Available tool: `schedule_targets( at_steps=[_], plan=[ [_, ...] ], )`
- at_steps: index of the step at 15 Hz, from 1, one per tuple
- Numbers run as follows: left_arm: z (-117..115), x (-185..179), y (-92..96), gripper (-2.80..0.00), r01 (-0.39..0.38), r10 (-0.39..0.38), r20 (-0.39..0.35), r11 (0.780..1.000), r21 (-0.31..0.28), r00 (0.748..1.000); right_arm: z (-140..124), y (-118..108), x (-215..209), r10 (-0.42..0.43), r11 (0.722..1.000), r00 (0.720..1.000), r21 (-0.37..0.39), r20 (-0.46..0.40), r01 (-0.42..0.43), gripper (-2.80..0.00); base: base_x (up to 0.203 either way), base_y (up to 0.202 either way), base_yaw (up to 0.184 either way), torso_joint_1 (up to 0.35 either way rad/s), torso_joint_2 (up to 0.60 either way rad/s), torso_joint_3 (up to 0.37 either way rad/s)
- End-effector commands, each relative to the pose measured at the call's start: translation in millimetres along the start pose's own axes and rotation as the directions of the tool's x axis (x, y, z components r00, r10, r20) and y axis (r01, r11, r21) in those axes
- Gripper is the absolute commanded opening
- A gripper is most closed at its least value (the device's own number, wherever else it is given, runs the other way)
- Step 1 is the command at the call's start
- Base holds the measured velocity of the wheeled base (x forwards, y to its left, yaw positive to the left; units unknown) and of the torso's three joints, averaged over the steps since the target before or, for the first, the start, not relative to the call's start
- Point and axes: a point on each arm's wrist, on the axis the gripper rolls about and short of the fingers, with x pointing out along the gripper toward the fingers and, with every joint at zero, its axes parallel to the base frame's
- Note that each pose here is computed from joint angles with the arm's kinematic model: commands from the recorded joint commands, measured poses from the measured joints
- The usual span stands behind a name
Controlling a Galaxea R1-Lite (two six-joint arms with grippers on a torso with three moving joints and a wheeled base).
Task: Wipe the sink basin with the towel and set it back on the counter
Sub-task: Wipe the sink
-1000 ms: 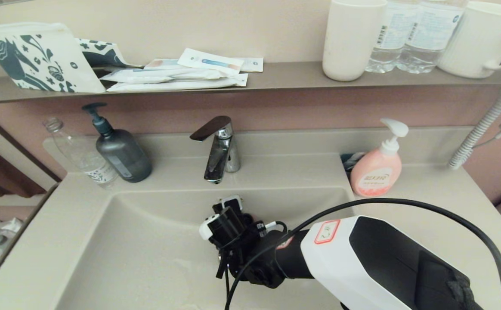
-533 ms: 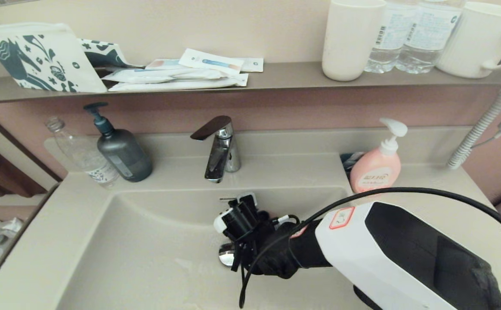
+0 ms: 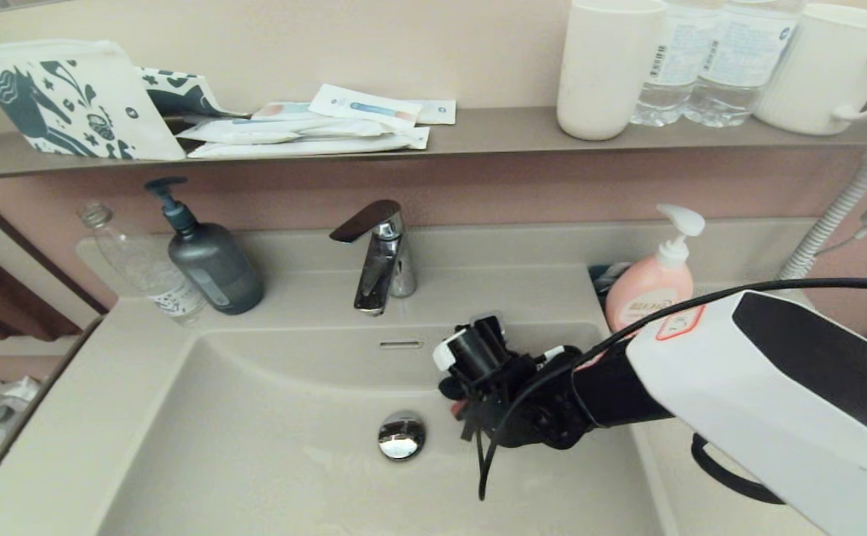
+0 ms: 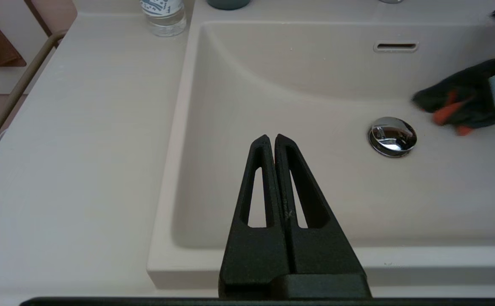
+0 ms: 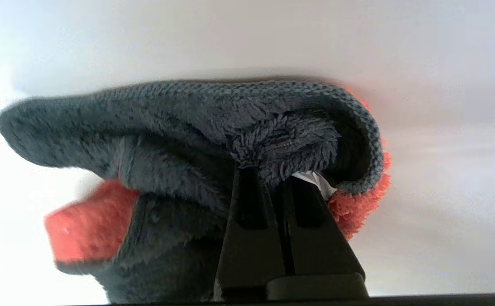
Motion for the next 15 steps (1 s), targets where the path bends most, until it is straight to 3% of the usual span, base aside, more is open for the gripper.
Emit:
schedule_targets(
  at_steps=[1,3,6,9,15],
  plan=[
    [0,0,0.0,-2.80,-0.001,0.001,-0.001,1.000,0.000,1.000,12,-18,-12,-0.011,0.999,1.000,0.031,0.020,0.010,-2.80,0.000,0.000,0.000,0.000,0.00,0.000],
    [0,0,0.0,-2.80,-0.001,0.001,-0.001,1.000,0.000,1.000,11,-25,-12,-0.021,0.999,1.000,0.031,0.012,0.020,-2.80,0.000,0.000,0.000,0.000,0.00,0.000],
    [0,0,0.0,-2.80,-0.001,0.001,-0.001,1.000,0.000,1.000,0,-12,-8,-0.008,1.000,1.000,0.005,-0.001,0.008,-2.80,0.000,0.000,0.000,0.000,0.00,0.000],
    [0,0,0.0,-2.80,-0.001,0.001,-0.001,1.000,0.000,1.000,-7,17,-4,0.027,1.000,1.000,-0.010,0.013,-0.027,-2.80,0.000,0.000,0.000,0.000,0.00,0.000],
    [0,0,0.0,-2.80,-0.001,0.001,-0.001,1.000,0.000,1.000,-11,94,3,0.130,0.991,0.987,-0.007,0.092,-0.130,-2.80,0.000,0.000,0.000,0.000,0.00,0.000]
  ],
)
